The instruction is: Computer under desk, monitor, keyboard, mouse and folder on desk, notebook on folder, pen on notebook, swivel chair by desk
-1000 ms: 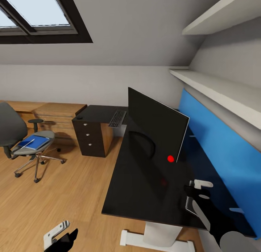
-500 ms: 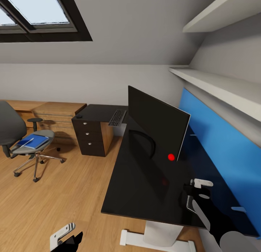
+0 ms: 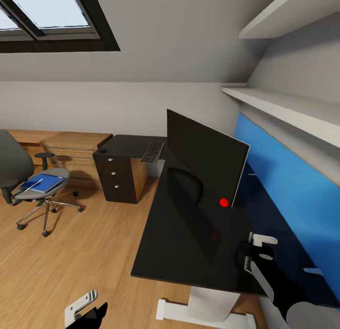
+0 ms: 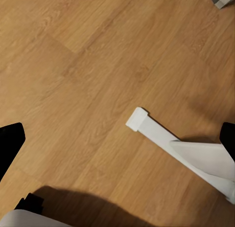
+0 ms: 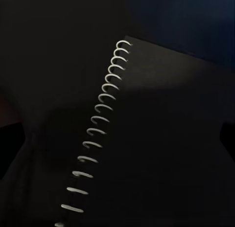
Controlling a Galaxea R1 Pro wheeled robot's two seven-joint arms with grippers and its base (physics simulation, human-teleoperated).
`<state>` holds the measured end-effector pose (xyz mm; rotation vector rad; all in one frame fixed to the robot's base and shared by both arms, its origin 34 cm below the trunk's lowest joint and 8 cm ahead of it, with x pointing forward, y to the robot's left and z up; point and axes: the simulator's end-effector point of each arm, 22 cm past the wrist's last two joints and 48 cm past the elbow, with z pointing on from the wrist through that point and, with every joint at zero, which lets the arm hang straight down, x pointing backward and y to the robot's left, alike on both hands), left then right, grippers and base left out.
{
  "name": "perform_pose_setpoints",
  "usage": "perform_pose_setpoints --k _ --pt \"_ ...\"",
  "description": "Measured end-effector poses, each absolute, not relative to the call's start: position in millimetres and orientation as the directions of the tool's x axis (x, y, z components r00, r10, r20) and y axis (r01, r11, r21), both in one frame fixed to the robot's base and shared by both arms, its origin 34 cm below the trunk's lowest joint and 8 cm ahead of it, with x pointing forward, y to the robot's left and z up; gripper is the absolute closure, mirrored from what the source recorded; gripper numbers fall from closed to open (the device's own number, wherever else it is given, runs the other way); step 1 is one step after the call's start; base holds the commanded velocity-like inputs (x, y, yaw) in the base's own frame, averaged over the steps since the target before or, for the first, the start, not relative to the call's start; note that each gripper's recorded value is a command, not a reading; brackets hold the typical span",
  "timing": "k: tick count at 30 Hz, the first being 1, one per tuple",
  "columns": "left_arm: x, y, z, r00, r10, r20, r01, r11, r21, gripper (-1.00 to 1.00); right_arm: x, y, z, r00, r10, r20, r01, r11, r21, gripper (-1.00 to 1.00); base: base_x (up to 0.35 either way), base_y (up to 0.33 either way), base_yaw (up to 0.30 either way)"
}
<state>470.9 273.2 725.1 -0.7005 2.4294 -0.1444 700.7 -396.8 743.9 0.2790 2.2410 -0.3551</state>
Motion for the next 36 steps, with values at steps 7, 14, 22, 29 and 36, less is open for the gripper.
perform_pose_setpoints --k 7,14,22,29,36 --pt "471.6 273.1 715.3 -0.680 -0.516 -0.521 -0.450 0.855 -0.259 -1.00 702.4 -396.7 735.5 -0.627 0.078 -0.775 0.315 0.935 -0.161 -1.00 0.000 0.000 0.000" --pt "471.9 273.2 704.7 -0.680 -0.516 -0.522 -0.450 0.855 -0.259 -1.00 709.2 -394.9 734.7 -0.609 0.075 -0.789 0.315 0.937 -0.154 -1.00 0.000 0.000 0.000" --pt "472.2 273.2 693.8 -0.679 -0.516 -0.522 -0.450 0.855 -0.259 -1.00 715.9 -392.7 734.0 -0.590 0.073 -0.804 0.314 0.938 -0.145 -1.00 0.000 0.000 0.000" --pt "472.5 274.2 694.1 -0.677 -0.518 -0.523 -0.451 0.853 -0.260 -1.00 715.9 -392.6 734.0 -0.590 0.073 -0.804 0.314 0.938 -0.145 -1.00 0.000 0.000 0.000" --pt "473.1 274.3 694.7 -0.675 -0.519 -0.525 -0.451 0.853 -0.263 -1.00 715.9 -392.5 734.0 -0.590 0.073 -0.804 0.314 0.938 -0.145 -1.00 0.000 0.000 0.000"
